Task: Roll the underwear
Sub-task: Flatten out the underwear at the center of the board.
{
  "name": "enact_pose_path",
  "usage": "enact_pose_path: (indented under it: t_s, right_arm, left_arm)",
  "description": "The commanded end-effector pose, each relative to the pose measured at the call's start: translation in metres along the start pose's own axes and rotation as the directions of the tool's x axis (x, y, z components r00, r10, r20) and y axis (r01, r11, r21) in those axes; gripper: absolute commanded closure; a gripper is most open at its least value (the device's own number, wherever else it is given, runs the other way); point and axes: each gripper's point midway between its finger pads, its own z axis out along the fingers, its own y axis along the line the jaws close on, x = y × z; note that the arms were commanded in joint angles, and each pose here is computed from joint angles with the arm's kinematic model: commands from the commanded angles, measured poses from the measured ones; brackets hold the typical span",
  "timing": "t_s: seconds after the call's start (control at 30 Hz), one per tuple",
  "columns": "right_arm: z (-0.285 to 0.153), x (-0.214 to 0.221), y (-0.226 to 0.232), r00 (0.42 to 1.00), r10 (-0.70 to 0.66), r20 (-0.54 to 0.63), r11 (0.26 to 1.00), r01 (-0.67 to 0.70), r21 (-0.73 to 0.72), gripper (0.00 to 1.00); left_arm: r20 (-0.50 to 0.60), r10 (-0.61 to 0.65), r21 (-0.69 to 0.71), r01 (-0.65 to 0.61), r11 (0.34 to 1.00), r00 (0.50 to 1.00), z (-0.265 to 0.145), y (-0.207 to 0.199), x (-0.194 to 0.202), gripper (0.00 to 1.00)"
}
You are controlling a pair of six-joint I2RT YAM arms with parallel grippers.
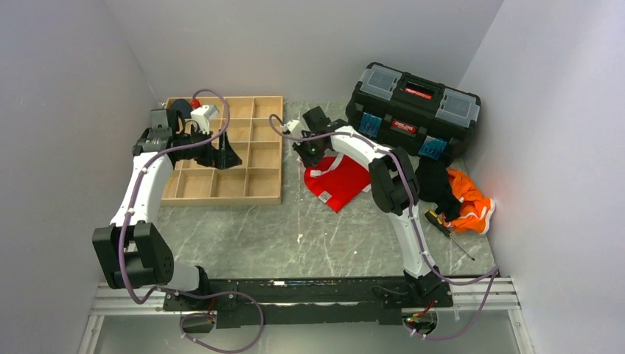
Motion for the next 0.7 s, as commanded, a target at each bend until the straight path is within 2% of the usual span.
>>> enact_pose_path:
  t_s: [0.0,0.17,0.3,0.4,0.5,0.53,0.6,0.67]
  right_arm:
    - [-0.061,-0.071,-0.004,0.988,-0.062,0.139,0.997,0.054,0.061,1.00]
    - [-0.152,-0.132,-0.004,0.952,-0.134,0.276,0.981,0.088,0.174,1.00]
    - [-0.223,-0.146,0.023,0.911,-0.164,0.379,0.979,0.103,0.175,1.00]
    - [-0.249,-0.119,0.056,0.902,-0.184,0.391,0.982,0.149,0.117,1.00]
    - [-0.253,-0.060,0.098,0.903,-0.237,0.358,0.970,0.241,0.034,0.98]
    - [-0.253,-0.039,0.111,0.905,-0.248,0.347,0.965,0.261,0.009,0.89]
    - [-0.252,0.005,0.129,0.915,-0.251,0.317,0.962,0.273,-0.026,0.54]
    - [-0.244,0.050,0.139,0.933,-0.248,0.262,0.962,0.269,-0.043,0.35]
  left_arm:
    - [0.034,0.014,0.017,-0.015,1.000,0.999,-0.002,-0.001,-0.009,0.01]
    - [0.036,0.016,0.029,-0.017,0.999,0.999,-0.003,-0.003,-0.016,0.01]
    - [0.051,0.022,0.046,-0.024,0.999,0.998,-0.003,-0.006,-0.023,0.01]
    - [0.066,0.031,0.065,-0.035,0.997,0.997,-0.002,-0.008,-0.027,0.01]
    - [0.076,0.035,0.082,-0.041,0.996,0.997,0.000,-0.008,-0.030,0.00]
    - [0.075,0.034,0.091,-0.041,0.995,0.997,0.002,-0.009,-0.029,0.00]
    - [0.069,0.036,0.101,-0.043,0.994,0.997,0.006,-0.009,-0.029,0.01]
    - [0.056,0.044,0.114,-0.050,0.992,0.997,0.012,-0.010,-0.028,0.01]
